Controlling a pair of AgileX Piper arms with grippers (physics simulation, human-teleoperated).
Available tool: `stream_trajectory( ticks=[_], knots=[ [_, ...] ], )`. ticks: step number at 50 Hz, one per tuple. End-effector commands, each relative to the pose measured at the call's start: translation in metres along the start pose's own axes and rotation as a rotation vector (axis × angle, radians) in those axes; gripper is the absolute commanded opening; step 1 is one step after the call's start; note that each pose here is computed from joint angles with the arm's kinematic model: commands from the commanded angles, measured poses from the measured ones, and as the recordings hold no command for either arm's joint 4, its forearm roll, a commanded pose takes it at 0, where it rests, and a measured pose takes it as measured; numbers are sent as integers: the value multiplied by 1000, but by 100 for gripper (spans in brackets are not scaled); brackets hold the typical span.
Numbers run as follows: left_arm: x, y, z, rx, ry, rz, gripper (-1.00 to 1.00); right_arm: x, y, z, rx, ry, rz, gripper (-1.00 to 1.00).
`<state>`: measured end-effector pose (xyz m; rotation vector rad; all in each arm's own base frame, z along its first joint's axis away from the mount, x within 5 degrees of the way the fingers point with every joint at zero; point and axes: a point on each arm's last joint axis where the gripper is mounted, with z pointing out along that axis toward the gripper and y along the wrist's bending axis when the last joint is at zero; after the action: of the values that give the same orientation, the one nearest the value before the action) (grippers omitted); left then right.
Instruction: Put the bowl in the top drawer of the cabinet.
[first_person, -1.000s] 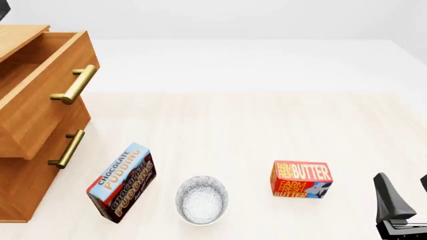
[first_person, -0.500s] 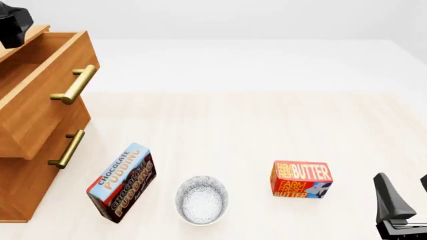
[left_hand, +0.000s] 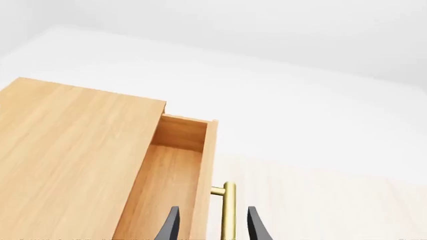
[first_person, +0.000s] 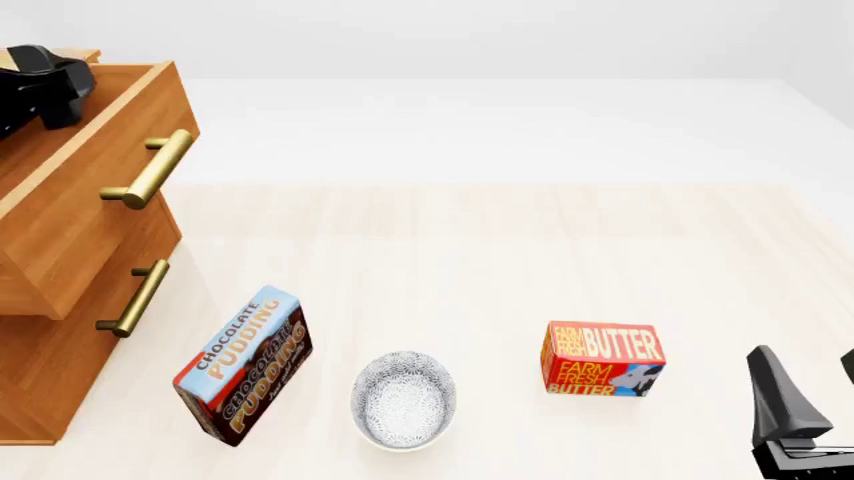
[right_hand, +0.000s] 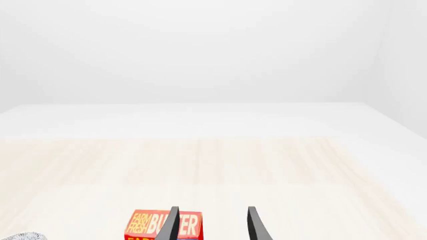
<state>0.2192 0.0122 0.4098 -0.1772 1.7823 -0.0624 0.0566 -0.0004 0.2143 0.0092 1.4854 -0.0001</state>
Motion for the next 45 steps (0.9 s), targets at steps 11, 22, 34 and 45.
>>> stream_trajectory(
  ticks=[11, 22, 34, 45],
  knots=[
    [13, 3, 13, -11, 42, -19, 100, 0, 0, 0, 0, 0, 0, 100],
    [25, 1, 21, -5, 78, -50, 100, 0, 0, 0, 0, 0, 0, 100],
    [33, -1, 24, 3, 104, -63, 100, 0, 0, 0, 0, 0, 0, 100],
    [39, -6, 25, 26, 133, -47, 100, 0, 0, 0, 0, 0, 0, 100]
  ],
)
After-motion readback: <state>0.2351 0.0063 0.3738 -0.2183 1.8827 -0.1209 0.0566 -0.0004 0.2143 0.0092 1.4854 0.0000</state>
